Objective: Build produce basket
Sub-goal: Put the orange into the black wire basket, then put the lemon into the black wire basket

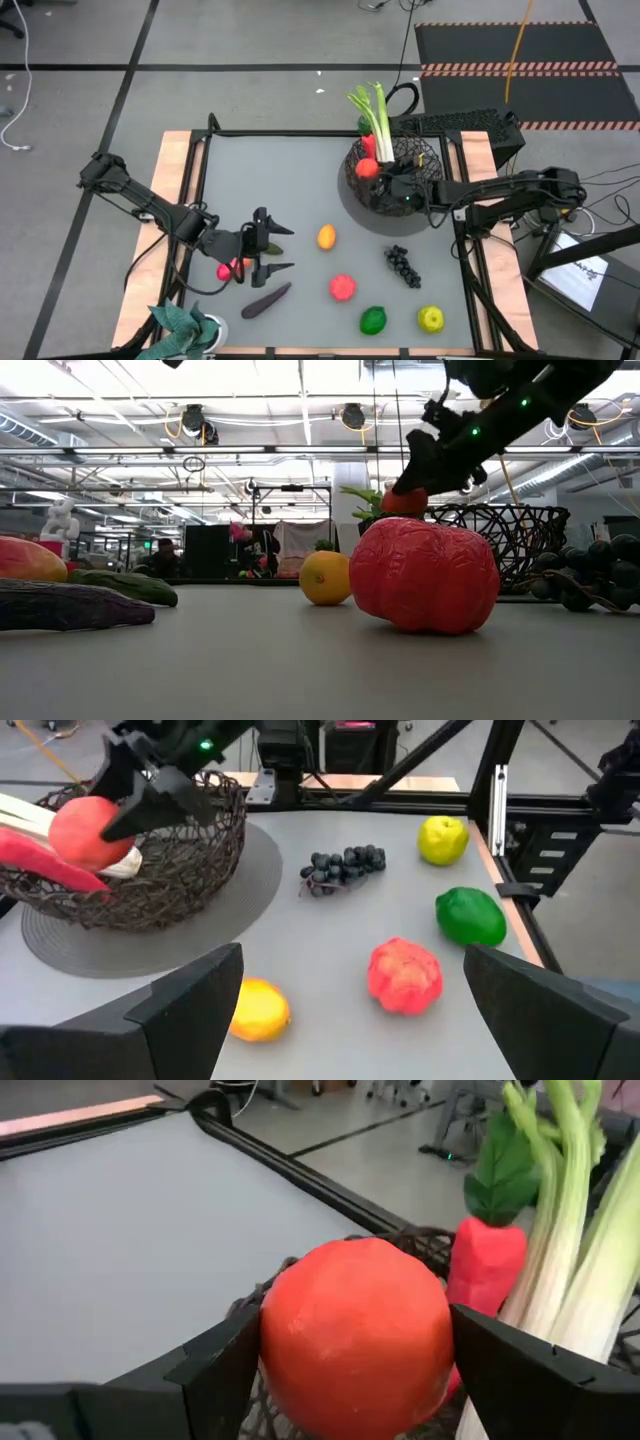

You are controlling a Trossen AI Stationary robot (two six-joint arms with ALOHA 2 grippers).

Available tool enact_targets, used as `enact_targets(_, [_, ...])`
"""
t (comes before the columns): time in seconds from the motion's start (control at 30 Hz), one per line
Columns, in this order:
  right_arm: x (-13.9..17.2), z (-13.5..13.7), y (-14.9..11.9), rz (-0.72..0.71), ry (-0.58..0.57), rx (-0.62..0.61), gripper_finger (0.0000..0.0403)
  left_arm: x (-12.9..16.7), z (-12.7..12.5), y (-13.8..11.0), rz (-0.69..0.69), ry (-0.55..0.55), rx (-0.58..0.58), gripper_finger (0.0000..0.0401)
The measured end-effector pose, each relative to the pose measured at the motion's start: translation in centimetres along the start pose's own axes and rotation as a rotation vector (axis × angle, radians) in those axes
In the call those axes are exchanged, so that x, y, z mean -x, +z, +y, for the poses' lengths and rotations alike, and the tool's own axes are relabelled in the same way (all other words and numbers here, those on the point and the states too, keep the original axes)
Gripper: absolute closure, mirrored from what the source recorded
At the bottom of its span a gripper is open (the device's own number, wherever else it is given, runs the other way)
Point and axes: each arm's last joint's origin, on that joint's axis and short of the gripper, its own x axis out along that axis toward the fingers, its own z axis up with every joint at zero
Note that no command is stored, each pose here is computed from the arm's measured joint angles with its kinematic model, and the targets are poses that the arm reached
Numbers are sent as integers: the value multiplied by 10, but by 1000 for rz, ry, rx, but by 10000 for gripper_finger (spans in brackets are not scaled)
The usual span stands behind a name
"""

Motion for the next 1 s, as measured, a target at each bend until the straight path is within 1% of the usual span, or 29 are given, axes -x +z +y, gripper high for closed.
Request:
enact_targets(0.1, [-7,-7,-7,31,-41,-28,95,-1,-1,0,-6,-4,-10,25])
enact_targets(0.17, [-10,-9,-7,31,-52,-37,83,-2,-1,2,-19,-5,-2,25])
enact_targets(0.3, [-11,-10,-12,40,-56,-30,53,-3,-1,0,-5,-2,-12,25])
enact_targets(0.4, [-9,-11,-8,19,-50,-32,35,-2,-1,0,-7,-2,-14,25])
enact_targets(0.5, [-7,-8,-3,-27,-26,-19,29,-2,-2,0,-4,-4,-26,25])
enact_targets(0.67, [12,2,11,-134,62,-14,33,-2,-1,-3,22,1,-39,25])
enact_targets(0.83, [43,9,26,-256,182,-40,44,-2,-1,-4,26,3,-41,25])
enact_targets(1.0, [75,14,36,-350,305,-61,55,-2,-1,-4,26,4,-40,25])
